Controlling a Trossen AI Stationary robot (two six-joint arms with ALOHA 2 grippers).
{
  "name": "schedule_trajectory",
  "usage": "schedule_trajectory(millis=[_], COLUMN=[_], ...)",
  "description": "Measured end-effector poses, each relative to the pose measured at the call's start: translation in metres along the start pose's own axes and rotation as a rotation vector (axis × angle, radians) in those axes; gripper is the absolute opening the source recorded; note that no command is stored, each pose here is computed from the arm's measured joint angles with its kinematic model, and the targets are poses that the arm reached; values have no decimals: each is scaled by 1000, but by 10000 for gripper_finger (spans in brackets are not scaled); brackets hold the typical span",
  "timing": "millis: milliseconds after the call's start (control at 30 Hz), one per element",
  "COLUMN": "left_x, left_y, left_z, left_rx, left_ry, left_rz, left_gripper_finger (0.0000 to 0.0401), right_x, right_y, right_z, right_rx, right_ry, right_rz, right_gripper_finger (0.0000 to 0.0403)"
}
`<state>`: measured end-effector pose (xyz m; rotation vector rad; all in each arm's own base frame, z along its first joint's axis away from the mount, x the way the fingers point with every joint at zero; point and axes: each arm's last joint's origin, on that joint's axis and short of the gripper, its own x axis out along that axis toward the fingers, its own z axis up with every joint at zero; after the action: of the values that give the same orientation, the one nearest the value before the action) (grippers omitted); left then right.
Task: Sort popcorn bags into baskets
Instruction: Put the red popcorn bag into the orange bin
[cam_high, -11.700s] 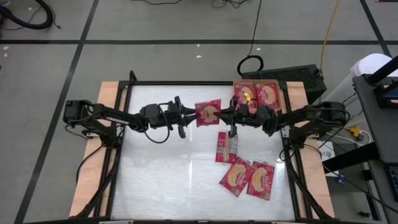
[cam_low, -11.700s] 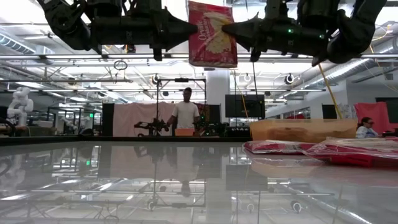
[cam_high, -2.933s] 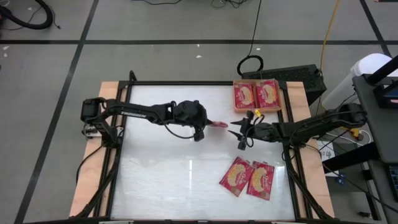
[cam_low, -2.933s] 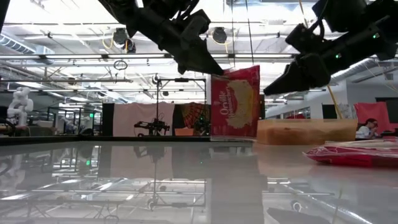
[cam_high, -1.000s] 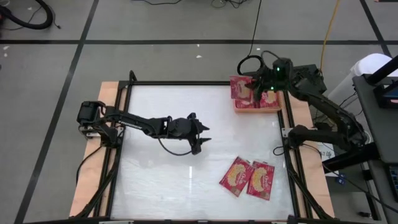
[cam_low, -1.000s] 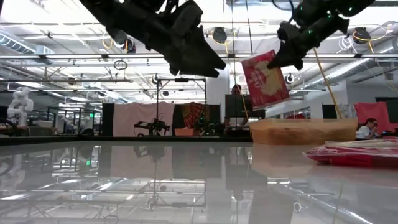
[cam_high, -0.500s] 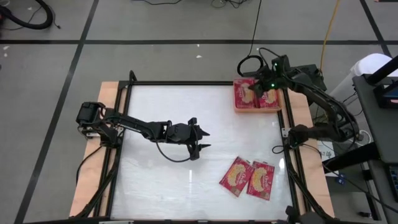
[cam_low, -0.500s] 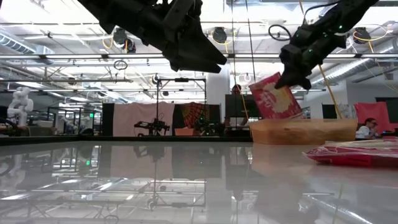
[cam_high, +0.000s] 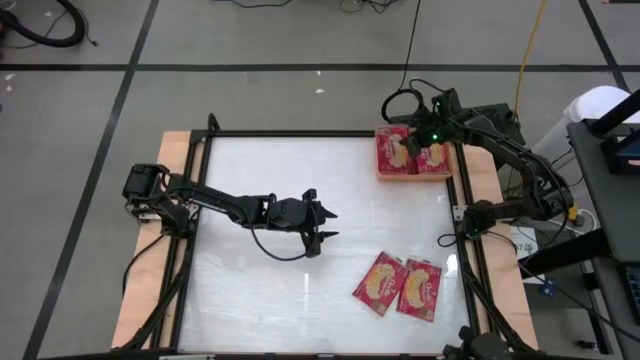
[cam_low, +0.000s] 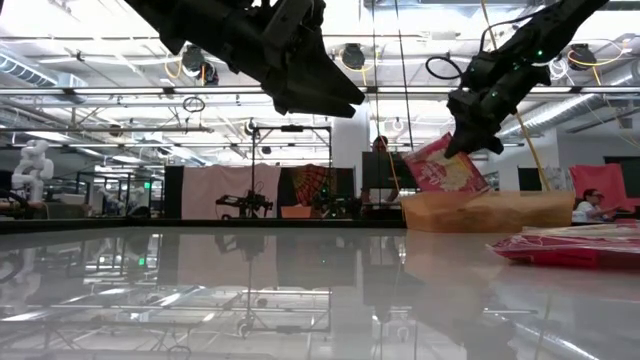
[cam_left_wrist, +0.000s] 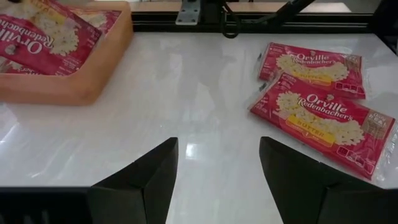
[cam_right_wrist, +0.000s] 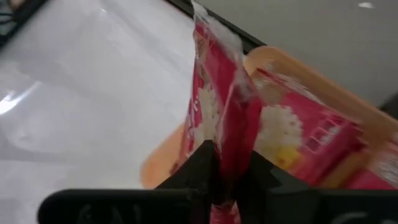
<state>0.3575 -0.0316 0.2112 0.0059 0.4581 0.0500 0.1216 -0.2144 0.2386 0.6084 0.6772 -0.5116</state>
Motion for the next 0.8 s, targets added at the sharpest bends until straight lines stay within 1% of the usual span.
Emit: schedule_trajectory(millis=[200, 400, 533, 700, 800], left_x=[0, 0, 0, 0, 0], left_y=[0, 0, 0, 0, 0], left_z=[0, 0, 0, 0, 0], left_rx=[2, 2, 2, 1, -4], left_ry=[0, 0, 0, 0, 0], left_rz=[0, 1, 0, 0, 0], left_gripper_finger=[230, 230, 230, 230, 230], right_x=[2, 6, 9, 13, 19], right_y=[-1, 4, 8, 13, 16], right_z=[0, 4, 6, 6, 1], right_rx=[-32, -87, -103, -107, -104], right_ry=[21, 0, -10, -20, -20], right_rz=[-118, -203, -270, -350, -338], right_gripper_finger=[82, 142, 174, 189, 187])
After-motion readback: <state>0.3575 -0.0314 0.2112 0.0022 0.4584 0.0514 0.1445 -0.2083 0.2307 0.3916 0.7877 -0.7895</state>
